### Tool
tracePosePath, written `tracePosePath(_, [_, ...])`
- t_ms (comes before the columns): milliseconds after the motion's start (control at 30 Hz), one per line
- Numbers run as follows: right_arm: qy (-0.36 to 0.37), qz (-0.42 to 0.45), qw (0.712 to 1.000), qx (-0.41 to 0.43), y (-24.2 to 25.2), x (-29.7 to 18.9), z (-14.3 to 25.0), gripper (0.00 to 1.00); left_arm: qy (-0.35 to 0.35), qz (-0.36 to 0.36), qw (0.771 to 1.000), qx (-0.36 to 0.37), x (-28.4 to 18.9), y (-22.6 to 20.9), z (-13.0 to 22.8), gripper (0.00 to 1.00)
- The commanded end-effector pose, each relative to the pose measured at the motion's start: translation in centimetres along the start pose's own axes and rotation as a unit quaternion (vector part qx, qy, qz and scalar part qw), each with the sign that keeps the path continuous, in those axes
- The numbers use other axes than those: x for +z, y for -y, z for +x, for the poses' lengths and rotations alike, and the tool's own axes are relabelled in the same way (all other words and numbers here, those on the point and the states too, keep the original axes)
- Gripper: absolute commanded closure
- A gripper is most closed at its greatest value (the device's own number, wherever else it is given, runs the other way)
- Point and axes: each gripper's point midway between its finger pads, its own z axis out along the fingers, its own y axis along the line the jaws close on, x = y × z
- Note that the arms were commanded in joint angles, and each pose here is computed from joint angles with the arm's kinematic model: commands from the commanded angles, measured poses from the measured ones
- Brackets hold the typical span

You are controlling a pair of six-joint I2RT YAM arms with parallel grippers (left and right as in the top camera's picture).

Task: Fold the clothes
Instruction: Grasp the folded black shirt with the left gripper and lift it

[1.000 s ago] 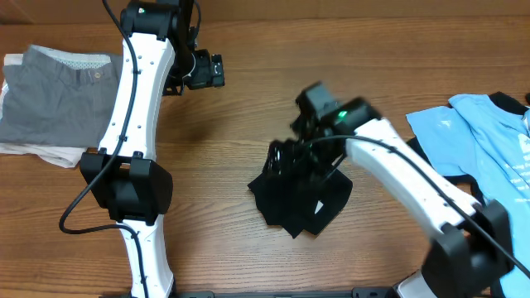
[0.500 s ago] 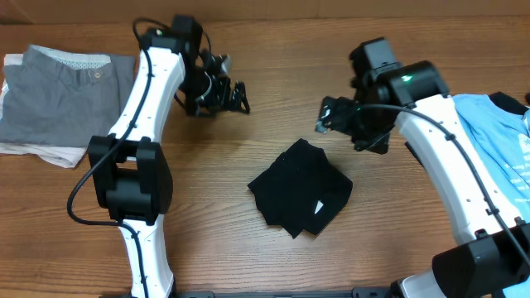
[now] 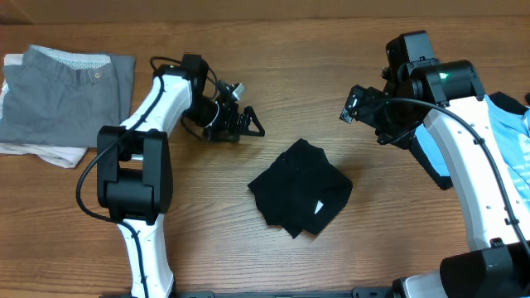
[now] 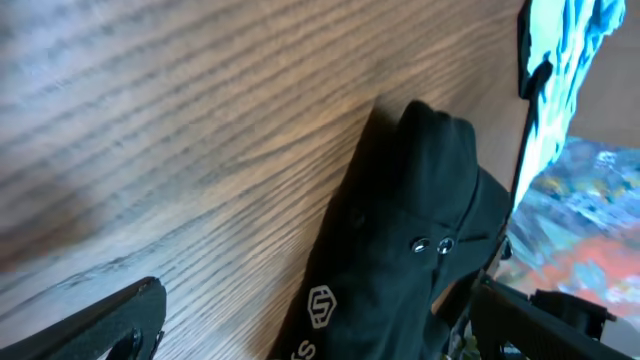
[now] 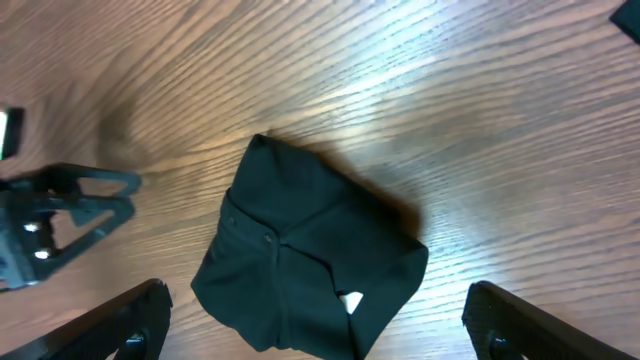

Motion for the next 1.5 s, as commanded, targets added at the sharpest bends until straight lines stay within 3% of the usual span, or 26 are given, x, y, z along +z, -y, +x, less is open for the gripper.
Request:
tracePosePath(0, [0.030, -0.015, 0.999, -0.012, -0.7, -1.6, -0.6, 0.01, -0.013, 0.024, 1.000, 0.001, 1.2, 0.1, 1.1, 0.00])
tracePosePath(400, [0.044, -0.028, 0.998, -0.016, -1.3, -1.7, -1.4, 0.00, -0.060, 0.026, 0.997, 0.037, 5.6, 2.7, 3.0, 0.00])
tracePosePath(533, [0.044, -0.028, 0.999, -0.016, -1.3, -1.7, -1.3, 0.00, -0.085, 0.007, 0.996, 0.018, 8.1, 2.1, 3.8, 0.00])
tracePosePath(800, [0.043, -0.027, 0.999, -0.016, -1.3, -1.7, -1.3, 0.00, -0.138, 0.059, 0.988, -0.025, 11.9, 0.7, 5.9, 0.00])
tracePosePath(933, [0.043, -0.028, 0.999, -0.016, -1.3, -1.7, -1.3, 0.00, -0.157, 0.044, 0.986, -0.044, 12.2, -0.3, 6.9, 0.00])
tracePosePath(1133, [0.044, -0.028, 0.998, -0.017, -1.3, -1.7, -1.4, 0.00, -0.158, 0.025, 0.986, -0.038, 12.3, -0.9, 6.9, 0.17])
tracePosePath(1300, [0.044, -0.028, 0.998, -0.017, -1.3, -1.7, -1.4, 0.00, -0.144, 0.024, 0.989, -0.034, 12.6, -1.0, 6.2, 0.50])
tracePosePath(1367, [0.044, -0.028, 0.998, -0.016, -1.3, -1.7, -1.4, 0.00, -0.140, 0.024, 0.989, -0.032, 12.6, -1.0, 5.9, 0.67])
tracePosePath(1400, [0.044, -0.028, 0.998, -0.016, -1.3, -1.7, -1.4, 0.00, -0.138, 0.024, 0.990, -0.029, 12.7, -1.0, 5.8, 0.81])
tracePosePath(1467, [0.044, -0.028, 0.998, -0.017, -1.3, -1.7, -1.4, 0.00, -0.134, 0.025, 0.990, -0.023, 12.8, -1.0, 5.6, 0.96])
